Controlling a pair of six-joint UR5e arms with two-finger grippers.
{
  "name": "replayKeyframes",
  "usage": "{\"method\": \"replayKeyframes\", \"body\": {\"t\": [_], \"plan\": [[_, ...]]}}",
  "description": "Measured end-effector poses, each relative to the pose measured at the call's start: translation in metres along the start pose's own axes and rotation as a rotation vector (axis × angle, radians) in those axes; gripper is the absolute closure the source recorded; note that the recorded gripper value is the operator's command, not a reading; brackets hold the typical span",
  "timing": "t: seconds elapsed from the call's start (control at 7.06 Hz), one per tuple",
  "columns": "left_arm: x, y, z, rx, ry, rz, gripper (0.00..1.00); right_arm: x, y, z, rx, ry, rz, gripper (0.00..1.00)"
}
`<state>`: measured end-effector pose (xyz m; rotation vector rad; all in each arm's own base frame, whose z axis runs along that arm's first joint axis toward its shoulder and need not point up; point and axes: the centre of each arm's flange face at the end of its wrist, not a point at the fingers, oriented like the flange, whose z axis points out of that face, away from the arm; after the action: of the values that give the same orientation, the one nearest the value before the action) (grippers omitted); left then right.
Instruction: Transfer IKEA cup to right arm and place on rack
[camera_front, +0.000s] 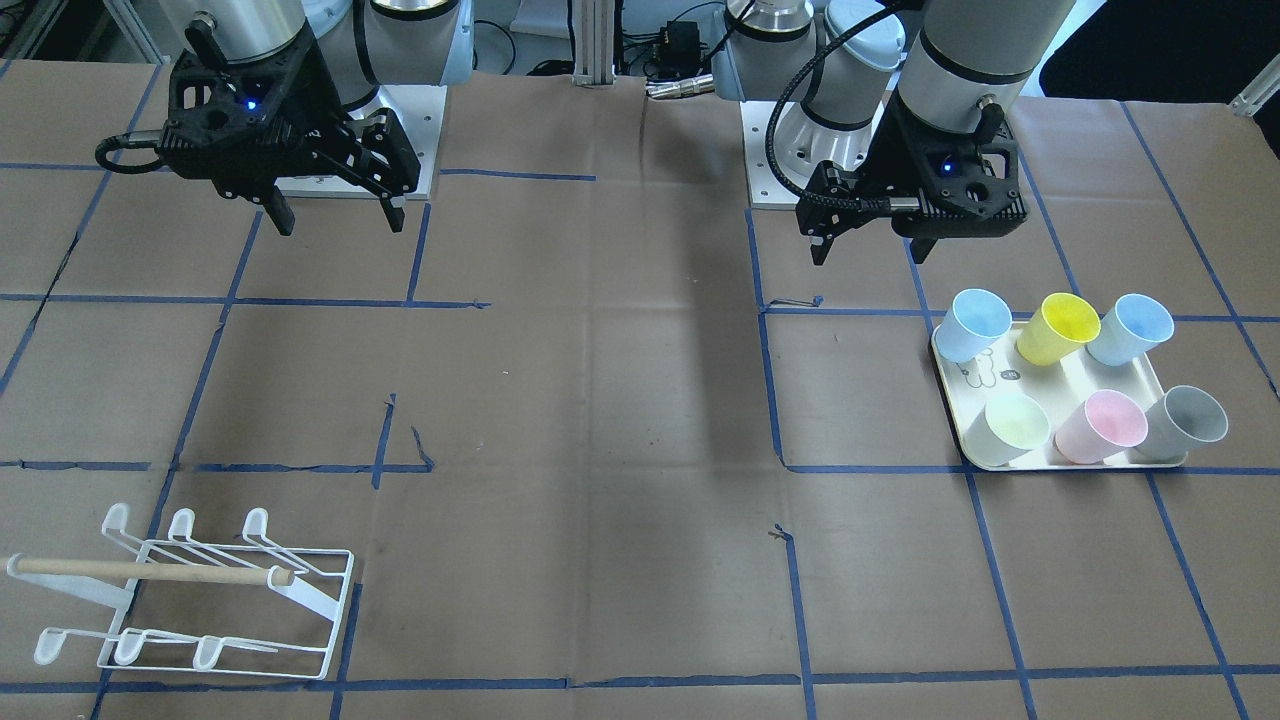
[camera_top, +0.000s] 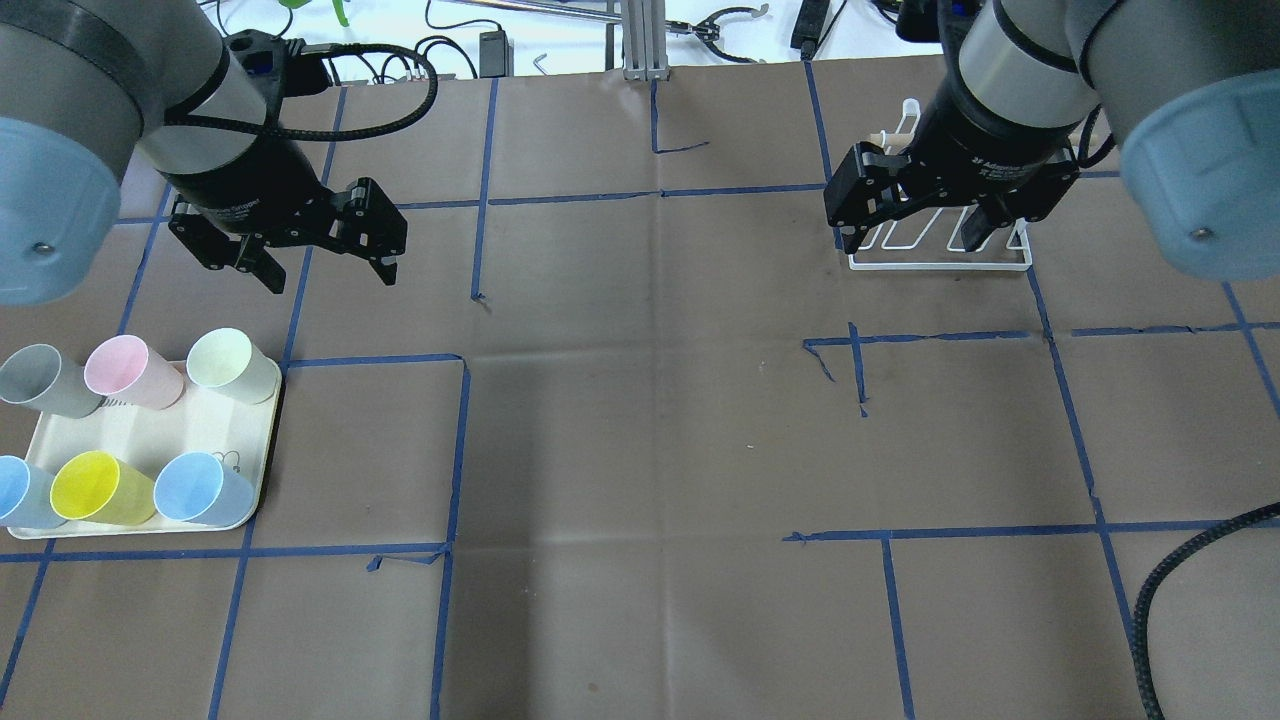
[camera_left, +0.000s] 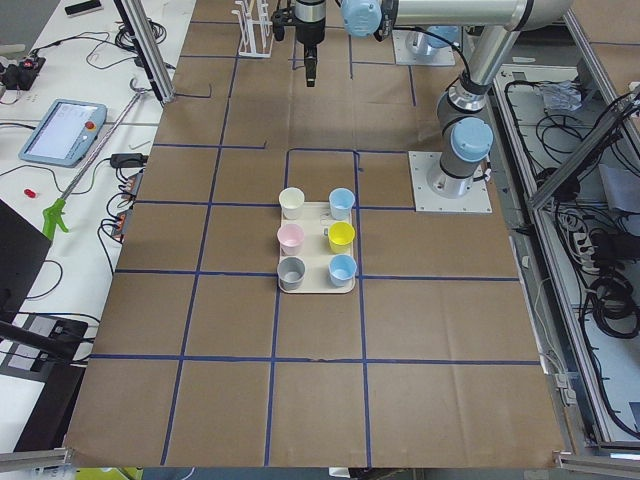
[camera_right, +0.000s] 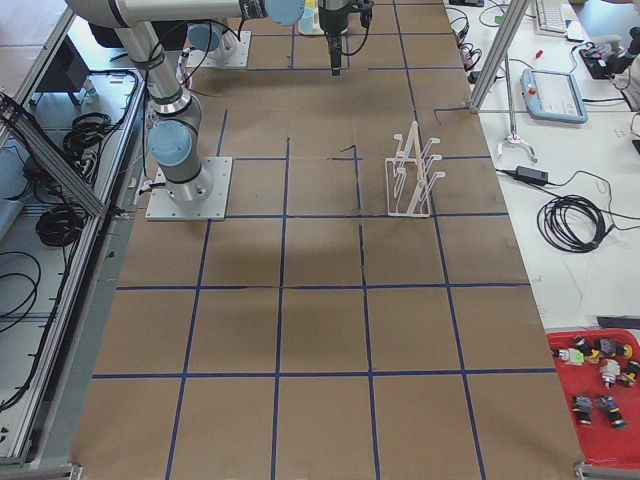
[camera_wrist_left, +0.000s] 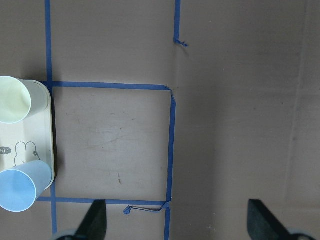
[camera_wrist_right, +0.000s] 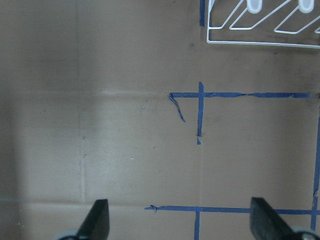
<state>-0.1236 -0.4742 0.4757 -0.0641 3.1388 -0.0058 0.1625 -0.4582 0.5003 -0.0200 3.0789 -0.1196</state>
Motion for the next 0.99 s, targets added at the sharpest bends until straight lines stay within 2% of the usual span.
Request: {"method": "replayKeyframes", "body": {"t": [0.99], "plan": [[-0.0003, 0.0031, 0.0017, -0.003, -0.002, 0.002, 0.0, -0.0001, 0.0003, 0.0008, -0.002, -0.001, 0.003, 0.0]]}}
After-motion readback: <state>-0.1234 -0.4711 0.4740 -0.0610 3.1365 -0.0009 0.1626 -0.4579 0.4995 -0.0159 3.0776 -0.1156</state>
